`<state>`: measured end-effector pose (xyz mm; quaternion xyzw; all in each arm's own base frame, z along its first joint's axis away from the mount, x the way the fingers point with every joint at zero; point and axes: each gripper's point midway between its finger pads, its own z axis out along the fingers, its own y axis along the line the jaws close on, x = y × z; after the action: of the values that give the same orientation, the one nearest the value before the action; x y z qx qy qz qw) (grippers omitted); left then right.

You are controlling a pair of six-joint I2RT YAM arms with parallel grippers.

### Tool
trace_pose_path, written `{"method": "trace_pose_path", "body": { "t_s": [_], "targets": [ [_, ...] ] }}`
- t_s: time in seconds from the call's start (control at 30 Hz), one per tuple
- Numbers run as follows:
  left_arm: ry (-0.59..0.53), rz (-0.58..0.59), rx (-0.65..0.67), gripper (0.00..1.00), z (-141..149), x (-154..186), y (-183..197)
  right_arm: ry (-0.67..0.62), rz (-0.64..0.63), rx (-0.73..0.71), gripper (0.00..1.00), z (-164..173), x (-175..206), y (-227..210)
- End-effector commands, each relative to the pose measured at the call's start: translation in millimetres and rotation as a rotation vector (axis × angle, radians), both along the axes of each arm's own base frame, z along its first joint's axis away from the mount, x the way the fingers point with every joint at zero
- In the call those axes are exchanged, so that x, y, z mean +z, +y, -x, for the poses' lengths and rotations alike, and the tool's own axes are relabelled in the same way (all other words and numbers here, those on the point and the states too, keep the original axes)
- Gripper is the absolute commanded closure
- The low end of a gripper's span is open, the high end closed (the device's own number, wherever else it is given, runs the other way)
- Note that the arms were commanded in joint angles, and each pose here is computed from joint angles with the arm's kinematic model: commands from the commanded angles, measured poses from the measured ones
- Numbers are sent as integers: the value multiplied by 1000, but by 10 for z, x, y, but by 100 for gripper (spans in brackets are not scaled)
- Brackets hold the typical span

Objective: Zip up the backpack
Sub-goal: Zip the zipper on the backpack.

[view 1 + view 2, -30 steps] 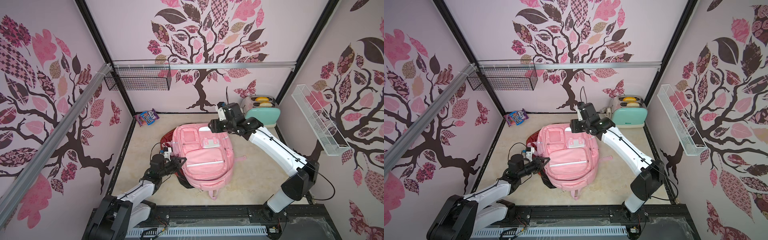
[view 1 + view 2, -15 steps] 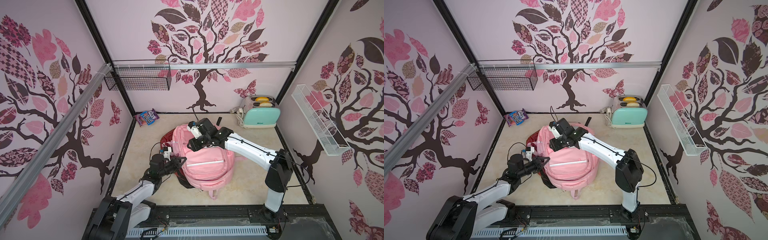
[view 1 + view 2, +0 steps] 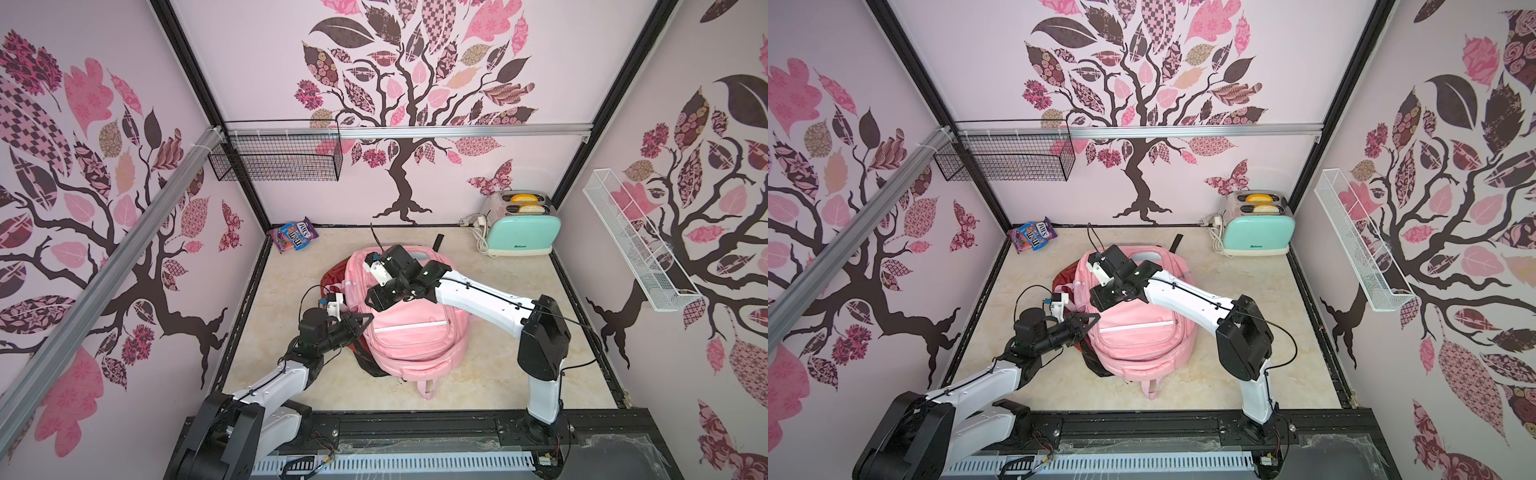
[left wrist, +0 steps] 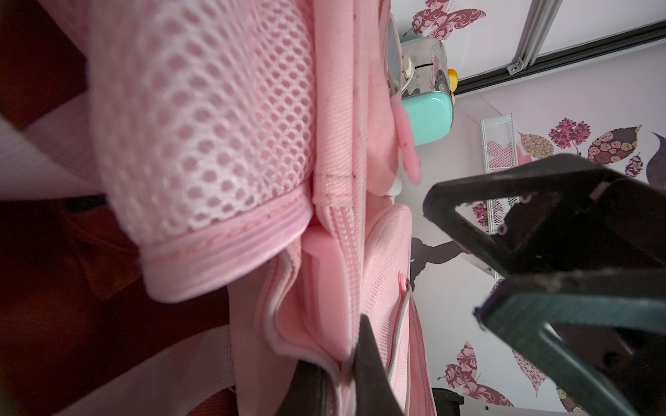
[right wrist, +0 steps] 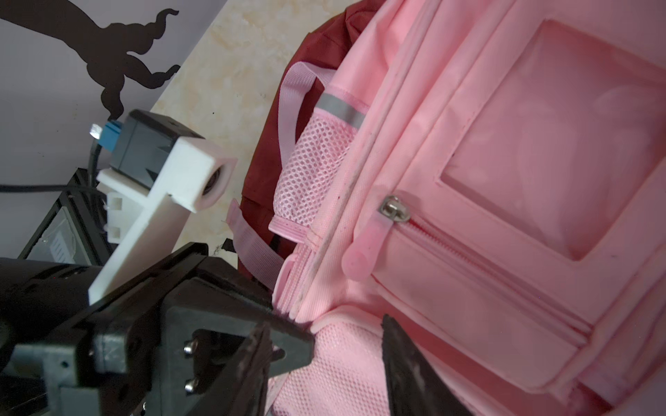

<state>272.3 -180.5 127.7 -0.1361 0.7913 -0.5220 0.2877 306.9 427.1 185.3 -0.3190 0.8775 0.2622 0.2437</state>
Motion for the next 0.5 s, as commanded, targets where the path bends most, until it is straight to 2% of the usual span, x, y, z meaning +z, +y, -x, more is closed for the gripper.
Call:
{"method": "trace_pose_path", "body": {
  "t_s": [0.0, 0.47],
  "targets": [
    [-179, 68, -54, 100, -28, 446, -89, -75, 10, 6, 47, -97, 170, 73],
    [-233, 102, -79, 100, 33, 641, -111, -188, 152, -13, 47, -319, 150, 19]
  ]
}}
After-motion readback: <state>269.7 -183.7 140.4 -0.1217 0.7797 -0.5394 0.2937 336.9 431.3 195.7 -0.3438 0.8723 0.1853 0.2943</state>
